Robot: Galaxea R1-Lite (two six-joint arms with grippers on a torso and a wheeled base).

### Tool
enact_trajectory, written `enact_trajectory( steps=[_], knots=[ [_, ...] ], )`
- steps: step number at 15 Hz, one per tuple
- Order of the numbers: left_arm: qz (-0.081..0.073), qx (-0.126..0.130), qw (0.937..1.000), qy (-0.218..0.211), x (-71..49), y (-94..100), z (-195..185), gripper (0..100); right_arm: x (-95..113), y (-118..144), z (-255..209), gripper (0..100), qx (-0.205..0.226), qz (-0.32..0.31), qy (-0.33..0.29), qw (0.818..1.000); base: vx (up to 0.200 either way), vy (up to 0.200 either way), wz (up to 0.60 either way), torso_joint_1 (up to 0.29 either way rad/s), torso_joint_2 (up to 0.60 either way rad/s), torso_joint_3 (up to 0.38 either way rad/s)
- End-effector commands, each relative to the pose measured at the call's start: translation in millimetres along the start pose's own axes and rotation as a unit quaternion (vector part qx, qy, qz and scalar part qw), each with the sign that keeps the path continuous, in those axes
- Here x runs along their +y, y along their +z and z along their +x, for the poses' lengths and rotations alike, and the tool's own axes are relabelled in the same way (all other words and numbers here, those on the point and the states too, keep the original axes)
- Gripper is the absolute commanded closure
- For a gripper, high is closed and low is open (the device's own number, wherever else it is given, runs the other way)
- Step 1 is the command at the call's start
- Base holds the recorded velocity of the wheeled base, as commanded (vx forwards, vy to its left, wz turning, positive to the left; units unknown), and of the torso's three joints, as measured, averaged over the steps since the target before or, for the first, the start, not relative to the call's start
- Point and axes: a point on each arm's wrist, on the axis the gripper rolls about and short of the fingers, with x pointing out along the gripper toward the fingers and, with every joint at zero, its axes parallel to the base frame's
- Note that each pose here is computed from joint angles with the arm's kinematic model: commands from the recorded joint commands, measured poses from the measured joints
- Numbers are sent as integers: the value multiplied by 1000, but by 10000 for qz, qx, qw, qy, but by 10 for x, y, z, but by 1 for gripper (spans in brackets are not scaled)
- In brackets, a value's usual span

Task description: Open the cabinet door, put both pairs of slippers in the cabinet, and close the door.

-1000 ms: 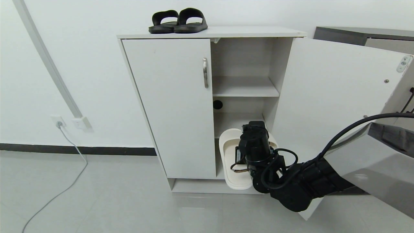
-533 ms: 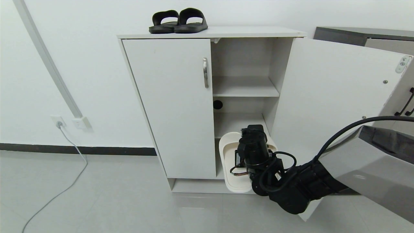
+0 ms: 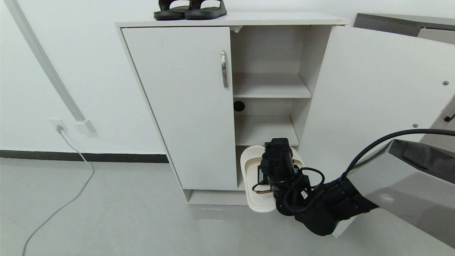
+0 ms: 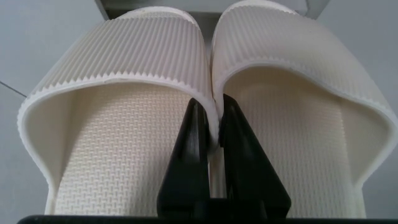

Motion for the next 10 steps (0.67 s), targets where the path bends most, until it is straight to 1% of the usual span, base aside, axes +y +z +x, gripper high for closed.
enact_trajectory(
  steps=[1, 2, 3, 4, 5, 6, 7, 9, 10],
  knots=[
    [6, -40, 10000, -41, 1, -2, -6, 100, 2, -7, 0, 100, 7, -5, 1, 10000, 0, 0, 0, 2, 2, -188],
    [7, -48, 10000, -64, 2, -3, -7, 100, 0, -11, 0, 100, 12, -10, -1, 10000, 0, 0, 0, 7, 7, -207],
    [7, -111, 9999, -131, 5, -6, -16, 100, -1, -19, 2, 100, 15, -16, -10, 10000, 0, 0, 0, 2, 2, -188],
    [17, -367, 9990, -254, 10, -19, -54, 100, 2, -16, 4, 100, -23, -3, 1, 10000, 0, 0, 0, 2, 2, -198],
    [17, -406, 9988, -261, 11, -19, -59, 100, 1, -14, 2, 100, -53, 0, 1, 10000, 0, 0, 0, 2, 2, -207],
    [-49, -402, 9991, -148, 17, -19, -59, 100, -9, -35, -2, 100, -176, -29, 50, 9998, 0, 0, 0, 2, 2, -193],
    [11, -396, 9992, 100, 28, -20, -59, 100, -8, -46, 1, 100, -310, -40, 105, 9995, 0, 0, 0, -2, 7, -203],
    [-27, -389, 9992, 98, 27, -24, -57, 100, -18, -37, -15, 100, -581, -92, 194, 9981, 0, 0, 0, 5, -2, -202],
    [-43, -389, 9992, 97, 27, -24, -57, 100, -26, -31, -16, 100, -639, -116, 194, 9977, 0, 0, 0, 7, 2, -193]
  ],
)
